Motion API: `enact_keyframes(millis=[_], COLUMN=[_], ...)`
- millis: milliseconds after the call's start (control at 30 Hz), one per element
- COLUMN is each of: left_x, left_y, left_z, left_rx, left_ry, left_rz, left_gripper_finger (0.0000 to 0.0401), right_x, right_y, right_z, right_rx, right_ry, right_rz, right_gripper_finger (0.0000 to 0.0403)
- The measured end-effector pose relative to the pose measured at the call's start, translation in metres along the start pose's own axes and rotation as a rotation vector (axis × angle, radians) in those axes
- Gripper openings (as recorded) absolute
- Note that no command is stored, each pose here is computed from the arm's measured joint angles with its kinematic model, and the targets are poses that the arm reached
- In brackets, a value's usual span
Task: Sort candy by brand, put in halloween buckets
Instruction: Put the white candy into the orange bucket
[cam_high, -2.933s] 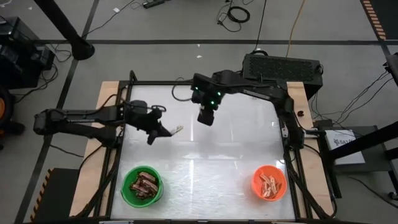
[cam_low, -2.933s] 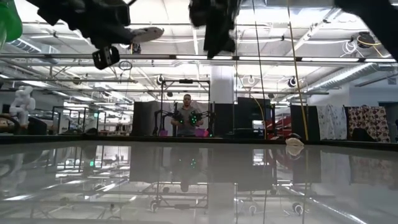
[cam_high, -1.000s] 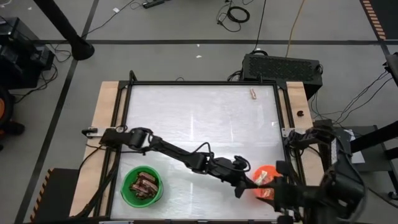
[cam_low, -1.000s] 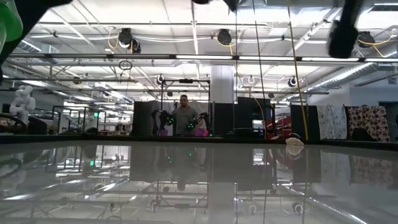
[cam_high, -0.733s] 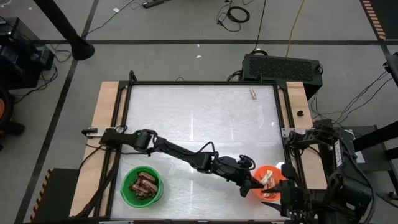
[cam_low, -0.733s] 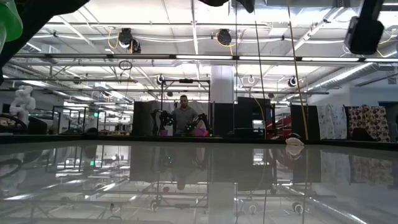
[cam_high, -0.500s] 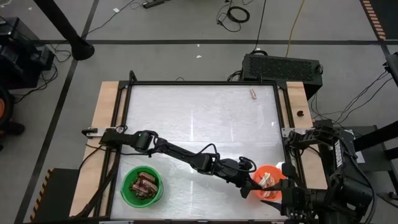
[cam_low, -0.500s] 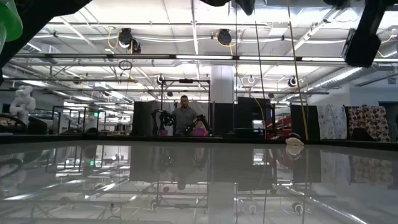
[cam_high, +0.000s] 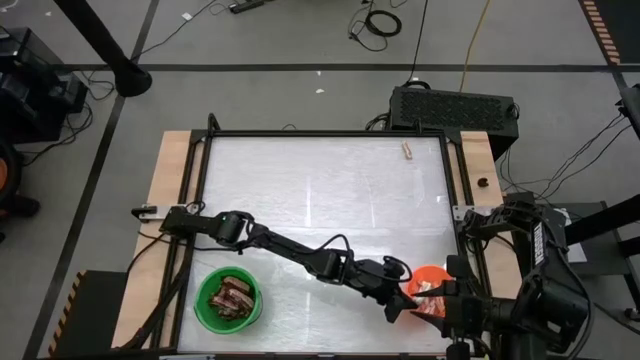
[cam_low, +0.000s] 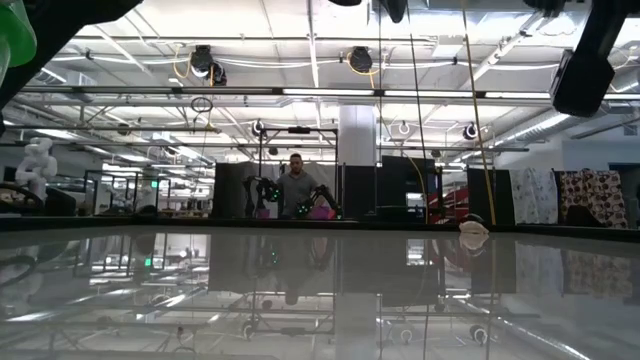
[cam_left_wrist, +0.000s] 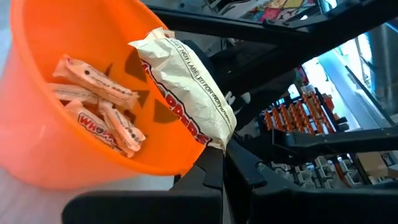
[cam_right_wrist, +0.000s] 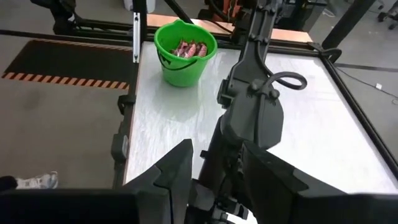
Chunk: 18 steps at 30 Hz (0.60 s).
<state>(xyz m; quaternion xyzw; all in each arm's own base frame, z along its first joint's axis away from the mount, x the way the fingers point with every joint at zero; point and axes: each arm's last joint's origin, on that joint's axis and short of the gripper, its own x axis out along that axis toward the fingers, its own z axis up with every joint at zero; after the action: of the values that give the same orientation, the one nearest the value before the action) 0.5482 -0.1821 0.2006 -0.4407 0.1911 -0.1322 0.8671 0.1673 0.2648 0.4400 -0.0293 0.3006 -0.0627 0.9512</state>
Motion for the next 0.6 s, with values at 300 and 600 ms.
enact_keyframes(millis=[300,600], left_x=[-0.002,-0.004], left_y=[0.008,0.016], left_z=[0.012,0.023], left_rx=[-0.064,-0.089], left_ry=[-0.015,0.043], left_rz=[0.004,-0.031], left_gripper_finger=[0.0029,0.0111], right_x=[0.000,0.000], right_y=[0.000,0.000], right_z=[0.000,0.000], right_rx=[-0.001,0.000], right_ry=[0.002,0.005], right_rz=[0.002,0.004], right_gripper_finger=[0.0132,0.0132])
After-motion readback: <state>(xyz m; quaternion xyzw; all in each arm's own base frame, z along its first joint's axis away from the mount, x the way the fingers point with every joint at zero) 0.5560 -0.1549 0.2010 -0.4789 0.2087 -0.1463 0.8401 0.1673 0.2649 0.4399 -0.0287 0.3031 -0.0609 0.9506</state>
